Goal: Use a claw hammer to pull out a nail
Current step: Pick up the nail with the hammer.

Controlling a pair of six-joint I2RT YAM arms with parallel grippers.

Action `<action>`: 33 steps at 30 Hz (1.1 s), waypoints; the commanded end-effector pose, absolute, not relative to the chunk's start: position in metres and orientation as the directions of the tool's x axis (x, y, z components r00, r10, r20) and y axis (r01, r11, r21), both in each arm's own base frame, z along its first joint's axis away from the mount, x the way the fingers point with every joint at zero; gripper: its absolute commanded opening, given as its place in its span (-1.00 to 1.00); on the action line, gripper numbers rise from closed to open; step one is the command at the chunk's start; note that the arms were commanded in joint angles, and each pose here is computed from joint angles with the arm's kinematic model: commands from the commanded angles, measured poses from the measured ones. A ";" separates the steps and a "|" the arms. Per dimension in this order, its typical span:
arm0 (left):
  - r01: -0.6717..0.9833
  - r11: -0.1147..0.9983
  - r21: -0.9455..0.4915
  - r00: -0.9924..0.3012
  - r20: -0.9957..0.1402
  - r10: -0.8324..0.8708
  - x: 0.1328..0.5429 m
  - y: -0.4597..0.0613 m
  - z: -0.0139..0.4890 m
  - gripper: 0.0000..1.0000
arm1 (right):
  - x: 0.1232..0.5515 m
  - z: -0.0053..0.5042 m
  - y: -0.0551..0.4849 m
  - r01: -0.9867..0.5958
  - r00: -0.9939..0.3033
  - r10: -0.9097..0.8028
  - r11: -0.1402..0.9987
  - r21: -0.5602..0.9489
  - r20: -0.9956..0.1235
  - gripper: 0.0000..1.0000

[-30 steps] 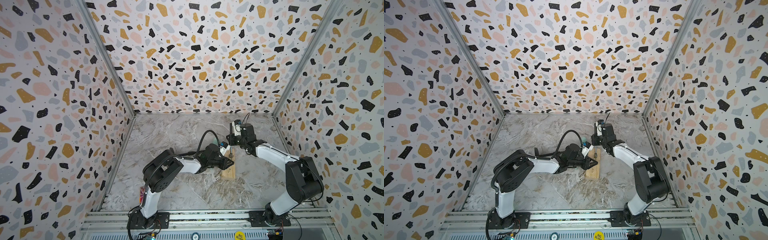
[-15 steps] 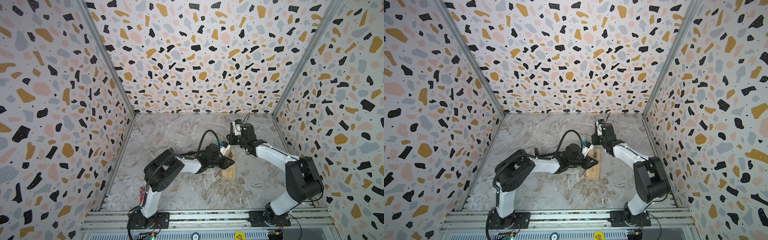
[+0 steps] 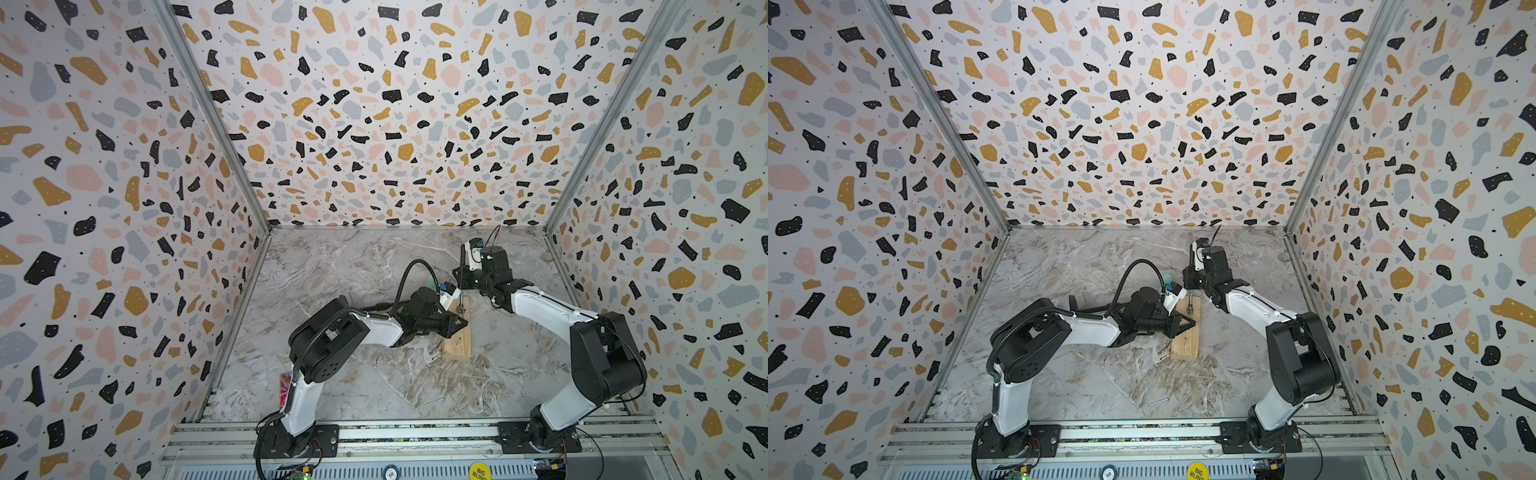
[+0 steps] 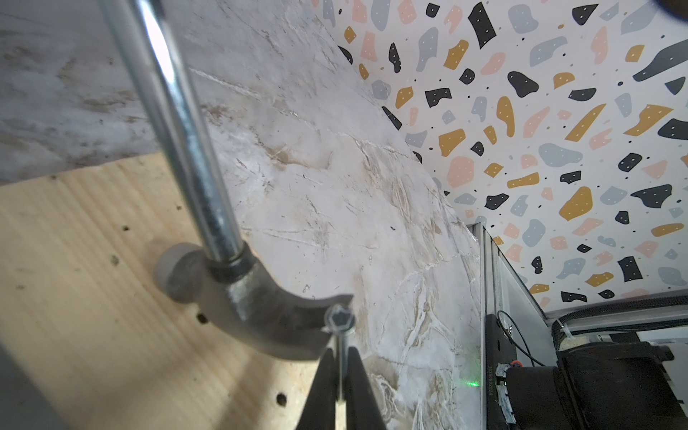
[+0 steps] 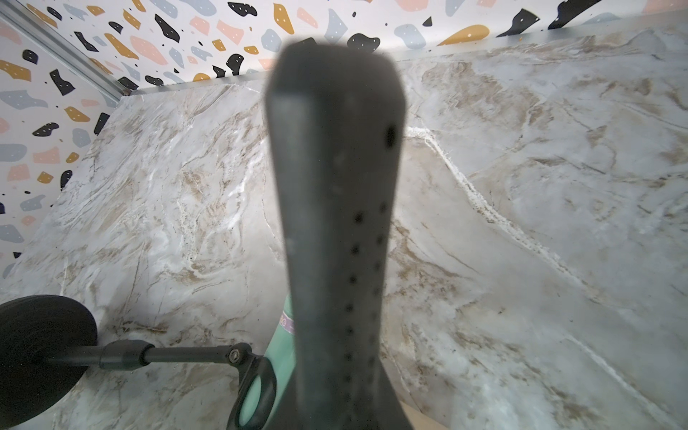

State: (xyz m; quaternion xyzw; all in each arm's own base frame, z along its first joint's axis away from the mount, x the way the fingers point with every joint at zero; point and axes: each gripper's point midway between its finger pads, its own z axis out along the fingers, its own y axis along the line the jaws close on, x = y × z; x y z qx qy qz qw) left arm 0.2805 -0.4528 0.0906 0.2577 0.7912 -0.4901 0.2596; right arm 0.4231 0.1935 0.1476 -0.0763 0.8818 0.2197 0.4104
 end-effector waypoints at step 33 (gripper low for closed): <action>0.708 0.622 -0.336 -0.679 -0.566 0.467 0.222 -0.326 0.091 -0.97 | 0.423 0.151 0.210 -0.365 -0.653 0.024 0.866 0.342 -0.757 -1.00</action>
